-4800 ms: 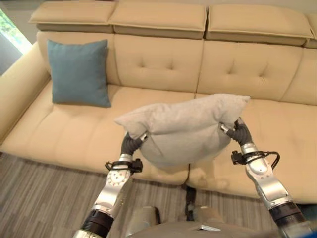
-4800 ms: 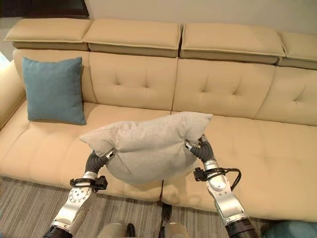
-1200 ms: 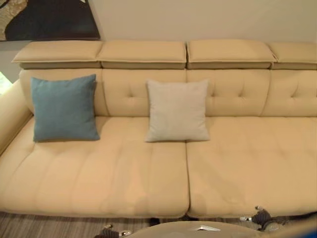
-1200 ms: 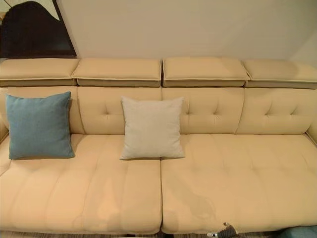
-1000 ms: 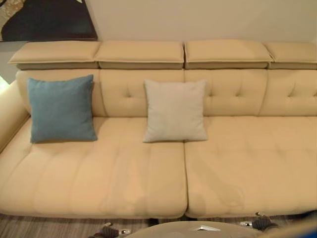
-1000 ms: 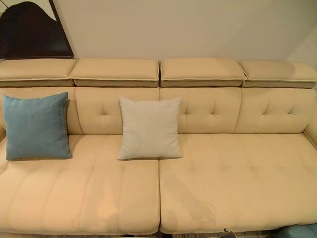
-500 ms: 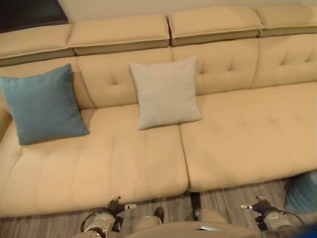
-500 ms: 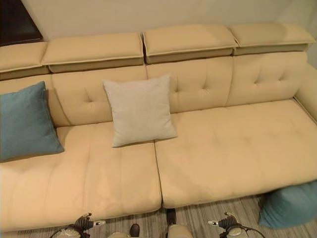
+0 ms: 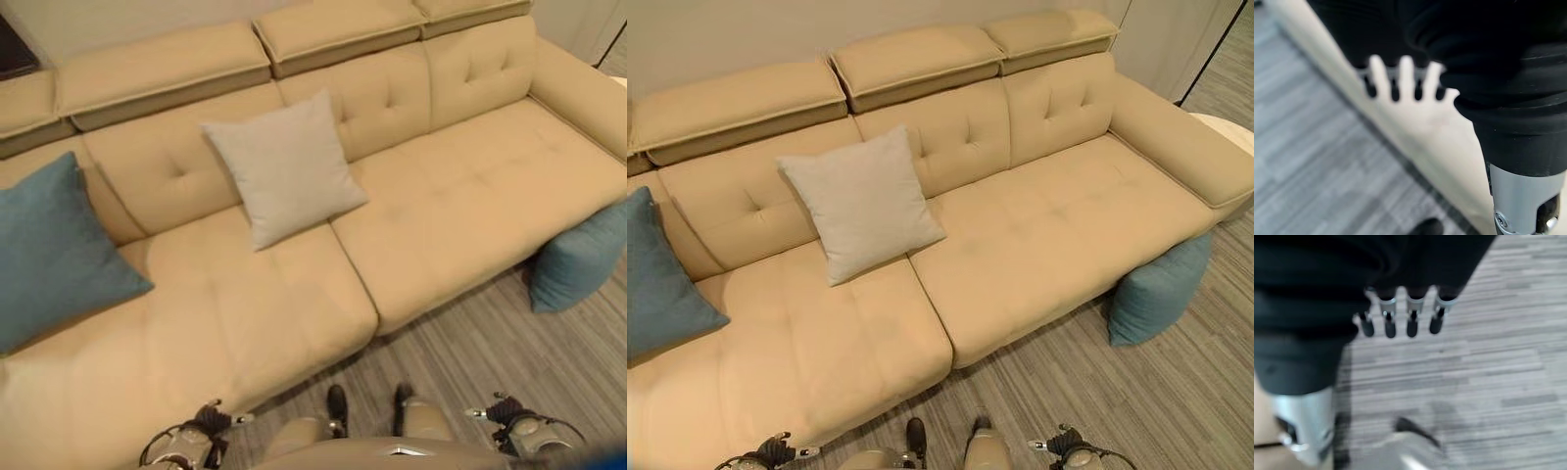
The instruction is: Pick up all the scattered cushions and arrange them neatly on the sofa.
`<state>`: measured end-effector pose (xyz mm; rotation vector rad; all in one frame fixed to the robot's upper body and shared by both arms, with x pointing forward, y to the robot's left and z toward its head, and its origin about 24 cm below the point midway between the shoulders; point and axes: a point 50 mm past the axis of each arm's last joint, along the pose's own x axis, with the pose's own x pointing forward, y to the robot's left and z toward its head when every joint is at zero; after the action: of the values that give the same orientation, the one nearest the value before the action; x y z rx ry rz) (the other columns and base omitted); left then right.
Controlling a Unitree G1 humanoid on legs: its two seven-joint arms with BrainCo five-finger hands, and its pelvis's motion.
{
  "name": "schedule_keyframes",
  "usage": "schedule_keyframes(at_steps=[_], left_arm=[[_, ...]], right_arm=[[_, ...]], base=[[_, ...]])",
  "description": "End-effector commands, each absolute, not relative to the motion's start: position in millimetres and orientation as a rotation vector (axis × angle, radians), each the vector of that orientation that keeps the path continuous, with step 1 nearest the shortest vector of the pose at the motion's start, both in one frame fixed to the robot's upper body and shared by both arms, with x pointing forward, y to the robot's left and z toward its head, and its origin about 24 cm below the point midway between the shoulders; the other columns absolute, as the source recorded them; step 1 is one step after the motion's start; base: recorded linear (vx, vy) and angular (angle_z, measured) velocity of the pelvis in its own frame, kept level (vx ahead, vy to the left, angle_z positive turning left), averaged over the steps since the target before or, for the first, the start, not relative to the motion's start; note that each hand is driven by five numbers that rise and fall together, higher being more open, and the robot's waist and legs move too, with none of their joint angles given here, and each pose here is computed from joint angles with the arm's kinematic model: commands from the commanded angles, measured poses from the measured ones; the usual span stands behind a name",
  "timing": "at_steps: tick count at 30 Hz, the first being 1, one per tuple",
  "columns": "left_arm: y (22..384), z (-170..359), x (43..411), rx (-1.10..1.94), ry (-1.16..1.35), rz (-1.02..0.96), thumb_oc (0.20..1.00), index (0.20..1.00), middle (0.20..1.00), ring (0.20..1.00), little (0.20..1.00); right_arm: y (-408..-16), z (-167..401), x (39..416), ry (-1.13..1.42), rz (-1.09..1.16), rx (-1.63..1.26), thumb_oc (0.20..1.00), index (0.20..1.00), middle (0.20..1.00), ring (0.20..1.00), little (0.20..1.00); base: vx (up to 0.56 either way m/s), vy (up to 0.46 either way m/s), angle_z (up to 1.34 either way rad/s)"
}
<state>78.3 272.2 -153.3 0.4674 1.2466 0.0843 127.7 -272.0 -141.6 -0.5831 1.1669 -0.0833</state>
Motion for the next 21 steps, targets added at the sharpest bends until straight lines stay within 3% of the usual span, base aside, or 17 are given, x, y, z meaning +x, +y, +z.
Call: schedule_keyframes(at_steps=[1, 9, 21], left_arm=[[287, -147, 81, 0.51, 1.237, 0.081, 1.0, 1.0, 1.0, 1.0, 1.0], [277, -146, 100, 0.516, 1.176, 0.037, 1.0, 1.0, 1.0, 1.0, 1.0], [266, -151, 95, 0.543, 1.193, -0.024, 1.0, 1.0, 1.0, 1.0, 1.0]], right_arm=[[-283, -134, 136, 1.12, -0.094, -0.634, 1.0, 1.0, 1.0, 1.0, 1.0], [-286, -135, 130, 1.137, -0.134, -0.604, 1.0, 1.0, 1.0, 1.0, 1.0], [-287, -136, 125, 1.149, -0.181, -0.564, 1.0, 1.0, 1.0, 1.0, 1.0]], base=[[-0.06, -0.171, -0.91], [-0.06, -0.104, -0.07], [-0.04, 0.103, -0.7]])
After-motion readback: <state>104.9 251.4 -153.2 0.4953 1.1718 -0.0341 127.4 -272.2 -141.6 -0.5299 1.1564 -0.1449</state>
